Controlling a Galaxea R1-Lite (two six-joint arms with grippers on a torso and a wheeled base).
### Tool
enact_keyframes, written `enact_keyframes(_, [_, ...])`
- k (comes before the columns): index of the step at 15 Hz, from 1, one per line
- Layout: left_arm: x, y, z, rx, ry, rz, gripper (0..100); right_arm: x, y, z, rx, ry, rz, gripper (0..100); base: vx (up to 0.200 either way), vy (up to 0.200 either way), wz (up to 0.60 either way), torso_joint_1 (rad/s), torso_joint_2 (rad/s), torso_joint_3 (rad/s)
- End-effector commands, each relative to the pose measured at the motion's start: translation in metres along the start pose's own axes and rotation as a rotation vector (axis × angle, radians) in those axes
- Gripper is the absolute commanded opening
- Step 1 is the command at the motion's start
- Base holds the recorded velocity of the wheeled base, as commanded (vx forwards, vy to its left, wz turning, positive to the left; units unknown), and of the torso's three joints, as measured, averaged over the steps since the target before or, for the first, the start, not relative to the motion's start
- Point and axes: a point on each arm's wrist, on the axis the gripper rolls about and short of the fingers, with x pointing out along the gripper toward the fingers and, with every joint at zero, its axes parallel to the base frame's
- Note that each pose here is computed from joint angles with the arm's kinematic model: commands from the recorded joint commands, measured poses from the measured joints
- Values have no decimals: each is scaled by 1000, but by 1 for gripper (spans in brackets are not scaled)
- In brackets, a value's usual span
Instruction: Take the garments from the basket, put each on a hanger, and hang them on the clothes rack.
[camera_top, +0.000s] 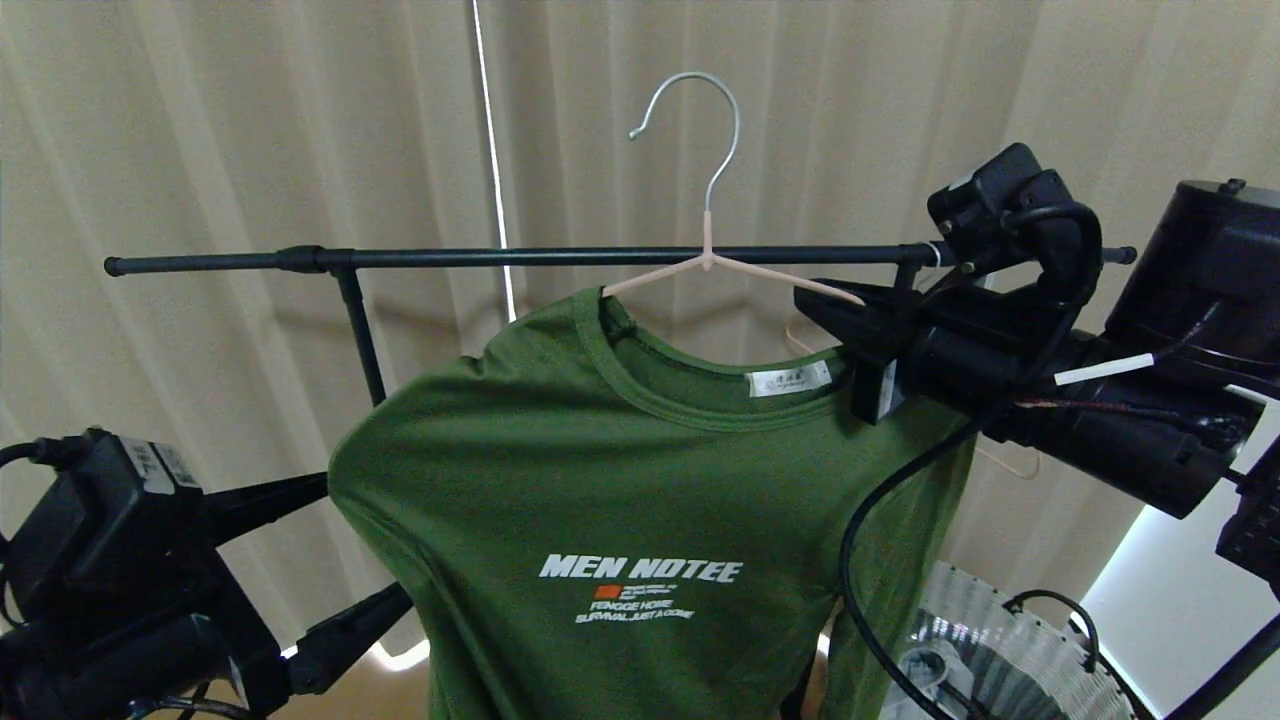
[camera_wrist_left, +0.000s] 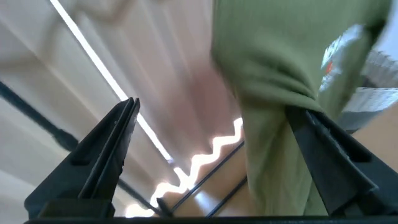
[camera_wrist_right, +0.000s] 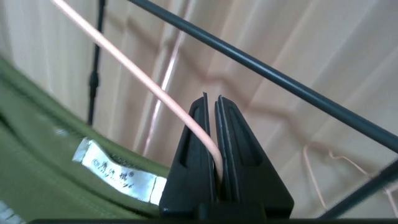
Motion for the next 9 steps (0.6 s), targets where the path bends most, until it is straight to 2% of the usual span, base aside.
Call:
enact_keyframes(1, [-8,-6,2,7,-38,-35,100,4,-1,-2,0,4,-2,0,0,0,0,0,0,0])
enact_keyframes(4, [5,-1,0,-31,0,-44,100,2,2,0,0,-2,8,0,0,0,0,0,0,0])
enact_keyframes(6, [15,1,1,-95,-2,-48,100,-5,10,10,2,-35,36,0,0,0,0,0,0,0])
enact_keyframes(9, [17,1,1,-97,-24,-53,100,-6,10,12,2,-43,36,0,0,0,0,0,0,0])
